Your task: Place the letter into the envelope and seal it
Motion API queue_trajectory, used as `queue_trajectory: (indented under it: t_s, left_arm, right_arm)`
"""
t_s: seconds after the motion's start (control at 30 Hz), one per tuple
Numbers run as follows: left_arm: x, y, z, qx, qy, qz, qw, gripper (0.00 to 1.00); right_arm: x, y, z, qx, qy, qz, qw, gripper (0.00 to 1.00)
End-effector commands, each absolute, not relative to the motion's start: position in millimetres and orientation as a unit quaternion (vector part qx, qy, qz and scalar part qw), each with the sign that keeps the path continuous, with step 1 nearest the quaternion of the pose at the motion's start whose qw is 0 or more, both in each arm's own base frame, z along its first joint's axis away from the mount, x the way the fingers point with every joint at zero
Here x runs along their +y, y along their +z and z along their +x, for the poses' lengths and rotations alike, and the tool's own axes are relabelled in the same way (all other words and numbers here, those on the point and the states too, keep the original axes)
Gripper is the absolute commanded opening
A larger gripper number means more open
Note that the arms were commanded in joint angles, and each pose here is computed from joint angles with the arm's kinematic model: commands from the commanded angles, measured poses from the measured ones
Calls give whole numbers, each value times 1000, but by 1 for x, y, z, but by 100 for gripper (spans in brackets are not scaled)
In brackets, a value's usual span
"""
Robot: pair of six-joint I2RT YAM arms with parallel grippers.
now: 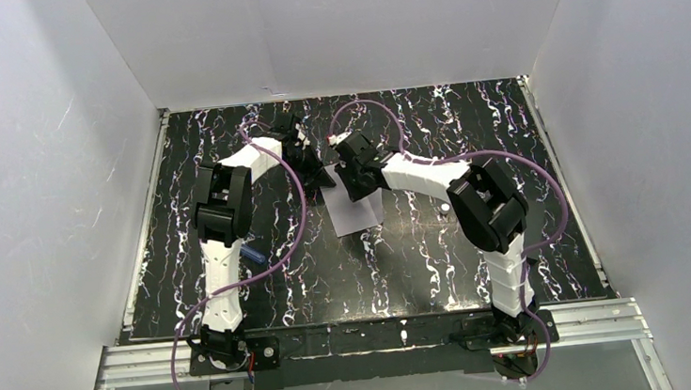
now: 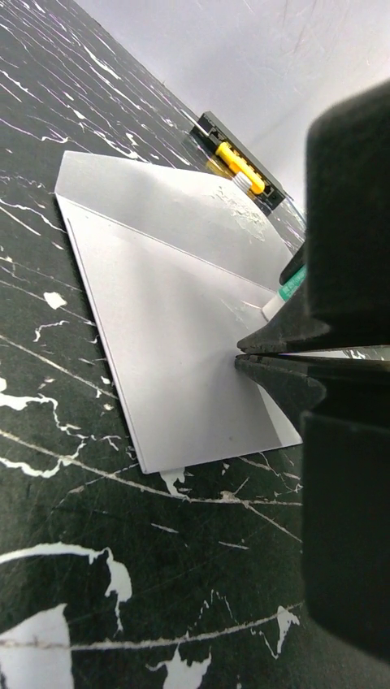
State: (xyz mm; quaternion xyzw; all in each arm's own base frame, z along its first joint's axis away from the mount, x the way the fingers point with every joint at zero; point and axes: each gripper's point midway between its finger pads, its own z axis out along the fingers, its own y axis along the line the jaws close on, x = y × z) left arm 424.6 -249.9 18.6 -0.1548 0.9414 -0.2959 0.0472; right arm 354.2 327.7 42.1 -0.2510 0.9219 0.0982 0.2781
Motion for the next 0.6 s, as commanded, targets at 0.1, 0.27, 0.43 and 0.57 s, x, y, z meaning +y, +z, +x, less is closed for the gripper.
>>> queue_trajectory:
  t_s: [0.1,0.27,0.43,0.57]
  left_arm:
    - [-216,-36,409,962,-201,-180,32,0]
    - [-216,-37,406,964,-202,-172,29,0]
    - [-215,-39,403,964,-201,-173,26,0]
    - [-215,-40,402,964,-201,-173,24,0]
  right_arm:
    - [324,37,319,929,135,-272,211,1]
    - [328,41,327,932,121,-264,217,1]
    - [324,28,323,934,88,-274,212,1]
    - [324,15,320,930,74,-283,221,1]
